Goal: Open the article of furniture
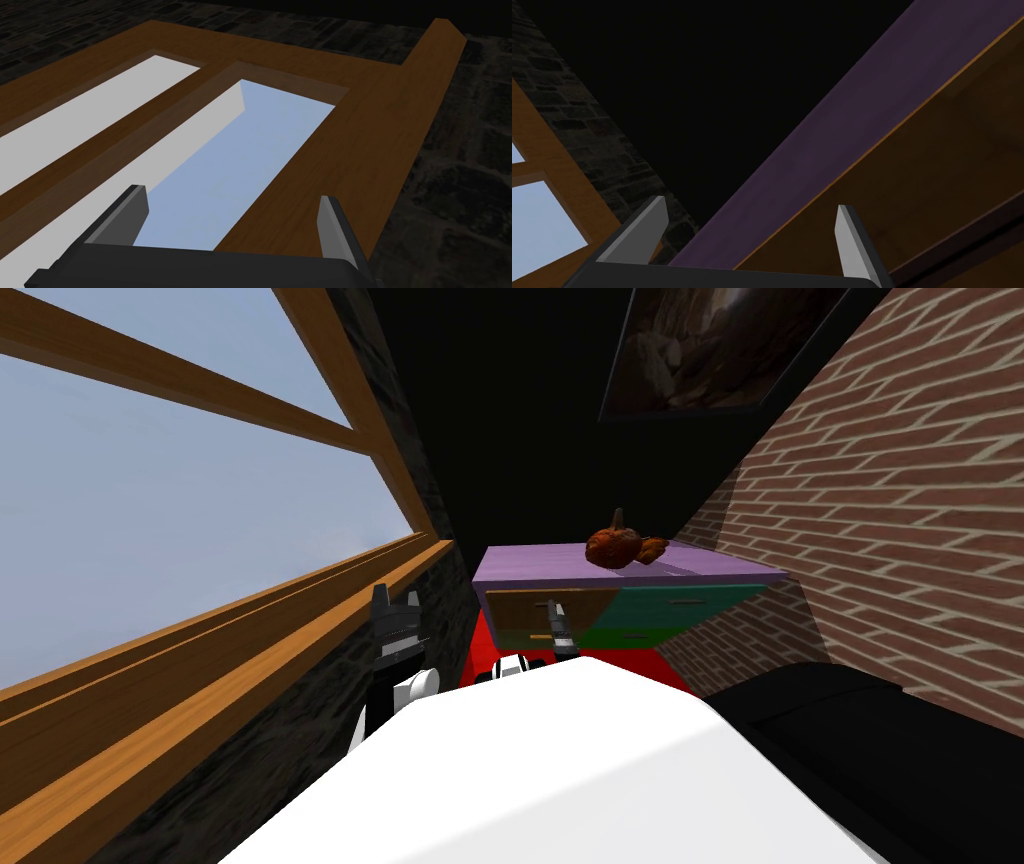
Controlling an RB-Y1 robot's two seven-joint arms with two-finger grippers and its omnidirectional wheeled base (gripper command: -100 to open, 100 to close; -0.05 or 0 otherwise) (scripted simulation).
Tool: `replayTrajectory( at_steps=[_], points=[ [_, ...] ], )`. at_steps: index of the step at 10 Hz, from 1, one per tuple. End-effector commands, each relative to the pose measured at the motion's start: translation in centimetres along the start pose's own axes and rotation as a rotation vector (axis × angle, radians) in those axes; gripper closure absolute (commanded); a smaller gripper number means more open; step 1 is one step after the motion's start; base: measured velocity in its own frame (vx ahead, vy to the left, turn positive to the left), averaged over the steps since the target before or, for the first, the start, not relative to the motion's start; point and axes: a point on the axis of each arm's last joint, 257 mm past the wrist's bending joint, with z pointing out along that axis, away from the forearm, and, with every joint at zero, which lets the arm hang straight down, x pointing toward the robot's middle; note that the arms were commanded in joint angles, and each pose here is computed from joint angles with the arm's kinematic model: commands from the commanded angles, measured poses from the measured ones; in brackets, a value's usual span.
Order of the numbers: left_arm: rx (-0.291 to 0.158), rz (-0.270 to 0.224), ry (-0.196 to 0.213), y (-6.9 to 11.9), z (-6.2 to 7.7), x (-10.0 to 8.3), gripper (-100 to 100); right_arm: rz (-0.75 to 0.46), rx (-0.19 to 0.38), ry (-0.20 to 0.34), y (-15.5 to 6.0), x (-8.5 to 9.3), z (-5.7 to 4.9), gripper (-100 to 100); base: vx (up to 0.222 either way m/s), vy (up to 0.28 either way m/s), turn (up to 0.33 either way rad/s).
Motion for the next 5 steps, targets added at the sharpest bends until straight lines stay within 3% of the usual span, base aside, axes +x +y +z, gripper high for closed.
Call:
replayTrajectory(
  at_steps=[1, 5],
  points=[
    [0.000, 0.000, 0.000, 0.0, 0.0, 0.0, 0, 0.088, -0.038, -0.010, 1.4, -0.4, -0.4, -100, 0.024, 0.031, 0.025],
    [0.000, 0.000, 0.000, 0.0, 0.0, 0.0, 0, 0.208, -0.103, -0.022, 3.7, -1.3, -1.1, -100, 0.021, 0.037, 0.042]
  ],
)
